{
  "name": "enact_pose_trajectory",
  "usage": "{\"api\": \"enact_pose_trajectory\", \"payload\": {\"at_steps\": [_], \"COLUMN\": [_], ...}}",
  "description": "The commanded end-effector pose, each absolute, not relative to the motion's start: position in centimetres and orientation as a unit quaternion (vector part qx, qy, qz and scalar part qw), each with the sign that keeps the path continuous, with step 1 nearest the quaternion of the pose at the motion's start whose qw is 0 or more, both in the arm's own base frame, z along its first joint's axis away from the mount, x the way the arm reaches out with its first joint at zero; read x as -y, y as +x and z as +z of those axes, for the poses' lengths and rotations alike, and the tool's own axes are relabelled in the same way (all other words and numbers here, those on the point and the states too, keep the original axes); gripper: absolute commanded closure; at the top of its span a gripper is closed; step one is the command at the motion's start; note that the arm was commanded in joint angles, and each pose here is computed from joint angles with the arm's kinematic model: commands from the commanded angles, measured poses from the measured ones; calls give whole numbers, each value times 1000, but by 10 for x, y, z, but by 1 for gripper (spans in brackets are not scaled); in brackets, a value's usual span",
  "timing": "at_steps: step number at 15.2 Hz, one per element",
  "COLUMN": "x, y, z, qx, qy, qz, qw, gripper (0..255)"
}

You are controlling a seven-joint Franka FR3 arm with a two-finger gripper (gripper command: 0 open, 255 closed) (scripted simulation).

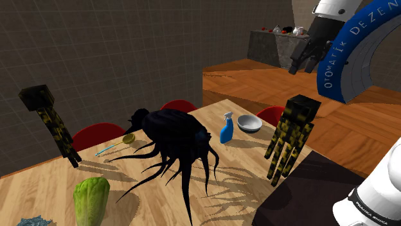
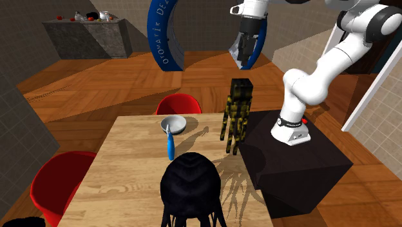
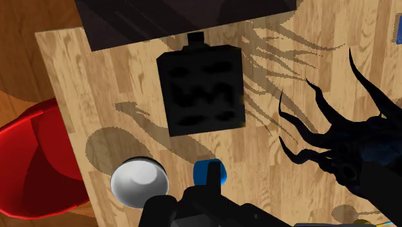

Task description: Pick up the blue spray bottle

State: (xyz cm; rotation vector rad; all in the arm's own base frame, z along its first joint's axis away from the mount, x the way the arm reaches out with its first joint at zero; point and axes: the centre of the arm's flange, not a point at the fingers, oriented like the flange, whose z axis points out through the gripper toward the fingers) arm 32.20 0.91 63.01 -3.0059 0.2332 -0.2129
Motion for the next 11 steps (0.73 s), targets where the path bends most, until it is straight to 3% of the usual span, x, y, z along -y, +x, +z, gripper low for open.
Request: {"api": "enact_pose_trajectory", "payload": {"at_steps": [1, 11], "x": [-9, -75], "y": [322, 386], "z": [630, 528], "qx": [-77, -203], "qy": [-993, -975], "qz": [-70, -87], "qw": [60, 13], "gripper": [0, 0]}}
